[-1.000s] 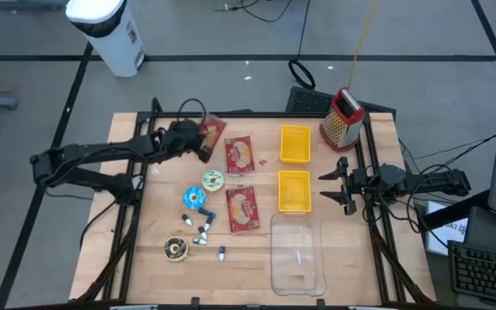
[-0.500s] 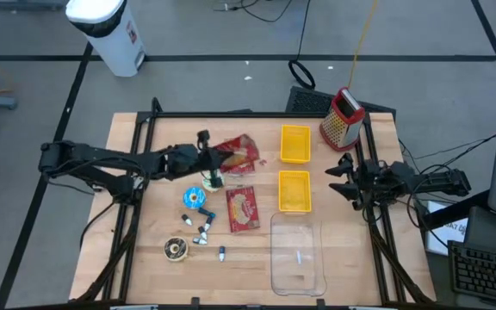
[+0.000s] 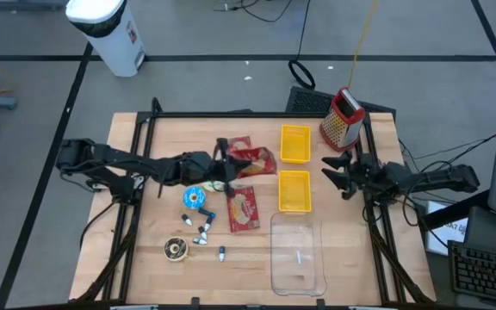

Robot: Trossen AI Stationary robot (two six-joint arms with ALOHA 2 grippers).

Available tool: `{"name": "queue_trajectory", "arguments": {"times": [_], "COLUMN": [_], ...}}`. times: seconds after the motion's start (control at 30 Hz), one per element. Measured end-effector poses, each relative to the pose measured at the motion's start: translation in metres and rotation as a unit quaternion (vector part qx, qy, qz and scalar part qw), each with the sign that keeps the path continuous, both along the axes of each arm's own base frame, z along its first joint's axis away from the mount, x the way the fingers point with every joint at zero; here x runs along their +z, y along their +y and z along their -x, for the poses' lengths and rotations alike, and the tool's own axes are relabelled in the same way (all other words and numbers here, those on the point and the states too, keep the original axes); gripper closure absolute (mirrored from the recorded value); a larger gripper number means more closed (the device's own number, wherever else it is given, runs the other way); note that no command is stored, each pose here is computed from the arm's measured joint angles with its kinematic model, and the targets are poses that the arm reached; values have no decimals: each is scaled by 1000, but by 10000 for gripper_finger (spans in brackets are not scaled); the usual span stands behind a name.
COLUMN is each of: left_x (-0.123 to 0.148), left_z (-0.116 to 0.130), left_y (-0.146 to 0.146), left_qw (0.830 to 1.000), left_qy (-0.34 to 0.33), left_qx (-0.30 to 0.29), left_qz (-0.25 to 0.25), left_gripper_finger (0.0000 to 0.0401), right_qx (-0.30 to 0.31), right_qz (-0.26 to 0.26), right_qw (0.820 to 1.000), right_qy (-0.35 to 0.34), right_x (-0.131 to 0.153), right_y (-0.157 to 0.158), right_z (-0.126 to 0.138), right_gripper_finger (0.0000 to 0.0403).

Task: Pick & Place Food Item
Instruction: Put the top left red popcorn bag into the transparent bin

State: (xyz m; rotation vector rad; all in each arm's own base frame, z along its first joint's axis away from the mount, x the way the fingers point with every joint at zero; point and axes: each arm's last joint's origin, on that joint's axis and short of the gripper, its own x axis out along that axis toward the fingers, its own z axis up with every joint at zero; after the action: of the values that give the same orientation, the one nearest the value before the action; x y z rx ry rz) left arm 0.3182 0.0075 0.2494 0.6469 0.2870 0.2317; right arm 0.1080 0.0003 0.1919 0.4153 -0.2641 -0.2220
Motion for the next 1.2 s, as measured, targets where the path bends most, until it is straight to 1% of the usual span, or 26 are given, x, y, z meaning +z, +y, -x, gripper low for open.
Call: {"name": "queue_trajectory", "arguments": {"times": [0.13,0.23,0.37,0.53,0.63,0.77,0.87,0.93,1.07,1.2], "left_x": [1,0,-2,-1,-2,-3,-3,-3,-4,-5], "left_z": [-19,-32,-42,-45,-45,-45,-45,-45,-43,-43], "left_y": [-4,-6,-11,-16,-16,-15,-16,-17,-17,-17], "left_qw": [999,997,995,994,994,994,994,993,990,990], "left_qy": [24,46,68,68,71,75,77,78,94,95], "left_qx": [-14,-20,-28,-29,-27,-25,-24,-17,12,15], "left_qz": [-37,-52,-73,-79,-79,-80,-79,-83,-105,-104], "left_gripper_finger": [399,397,399,397,399,397,398,396,399,395], "right_qx": [-12,-10,1,14,11,14,6,2,1,1], "right_qz": [-23,-21,16,61,70,65,47,30,20,20], "right_qw": [997,996,992,986,981,981,979,980,982,982], "right_qy": [70,83,122,154,179,183,199,195,190,188], "right_x": [-9,9,28,53,55,59,53,53,56,58], "right_y": [0,2,5,9,10,8,4,3,1,1], "right_z": [-13,-28,-53,-85,-101,-117,-123,-123,-121,-119], "right_gripper_finger": [177,176,167,144,136,134,145,158,199,247]}}
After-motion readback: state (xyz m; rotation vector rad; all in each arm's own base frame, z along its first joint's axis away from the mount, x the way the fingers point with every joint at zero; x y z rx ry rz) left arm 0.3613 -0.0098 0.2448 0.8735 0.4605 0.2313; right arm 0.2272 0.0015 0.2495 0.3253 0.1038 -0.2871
